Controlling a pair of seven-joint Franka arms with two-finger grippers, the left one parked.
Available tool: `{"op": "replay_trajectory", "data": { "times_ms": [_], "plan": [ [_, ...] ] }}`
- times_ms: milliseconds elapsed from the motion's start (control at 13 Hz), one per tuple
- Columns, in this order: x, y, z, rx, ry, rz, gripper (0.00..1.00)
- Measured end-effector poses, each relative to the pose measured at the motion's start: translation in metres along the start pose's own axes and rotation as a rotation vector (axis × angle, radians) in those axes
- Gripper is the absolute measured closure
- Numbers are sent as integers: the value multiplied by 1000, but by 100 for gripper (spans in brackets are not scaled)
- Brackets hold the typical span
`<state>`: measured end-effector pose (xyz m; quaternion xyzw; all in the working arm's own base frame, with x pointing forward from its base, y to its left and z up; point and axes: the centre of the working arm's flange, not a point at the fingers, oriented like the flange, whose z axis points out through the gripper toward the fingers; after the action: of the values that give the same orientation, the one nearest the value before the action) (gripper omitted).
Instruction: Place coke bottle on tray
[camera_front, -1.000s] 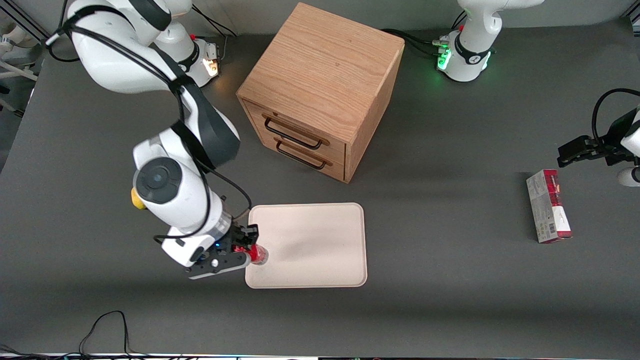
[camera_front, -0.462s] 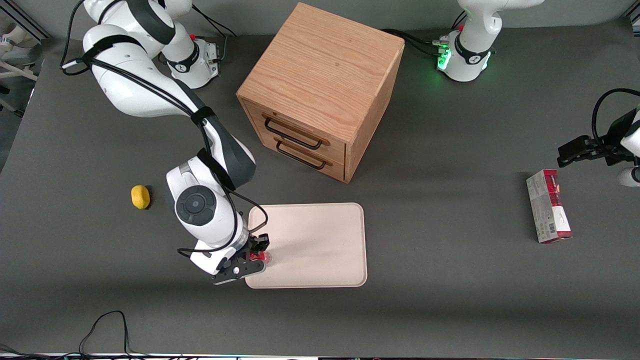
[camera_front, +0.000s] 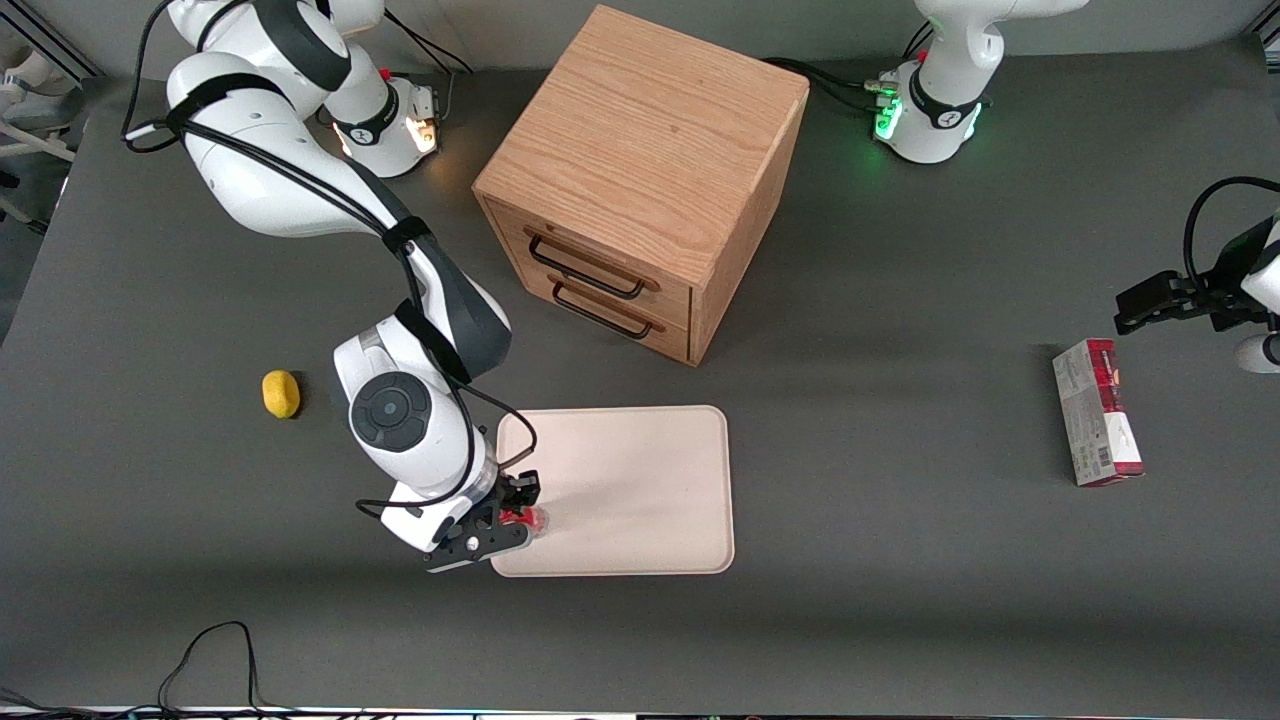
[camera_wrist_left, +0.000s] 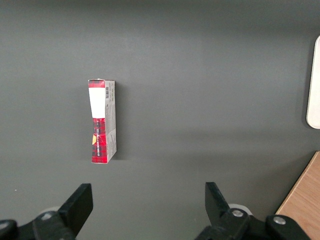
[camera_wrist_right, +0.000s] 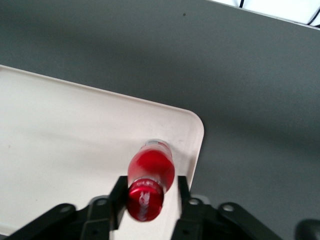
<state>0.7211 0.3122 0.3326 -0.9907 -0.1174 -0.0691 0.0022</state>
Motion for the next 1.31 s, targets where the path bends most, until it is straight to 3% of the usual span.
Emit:
{"op": "replay_trajectory", "data": {
  "times_ms": [308,385,615,769,1000,1154,1308],
  "plan": [
    [3,6,-16,0,20,10,4],
    [3,9,-33,5,14,26,0],
    [-10,48,-118,44,-61,122,0],
    [-35,87,-165,38,-90,160,0],
    [-103,153,-199,10,-135,256,0],
    [-154,187,-217,-15,-147,320,0],
    [-197,203,-242,-19,-131,348,0]
  ]
}}
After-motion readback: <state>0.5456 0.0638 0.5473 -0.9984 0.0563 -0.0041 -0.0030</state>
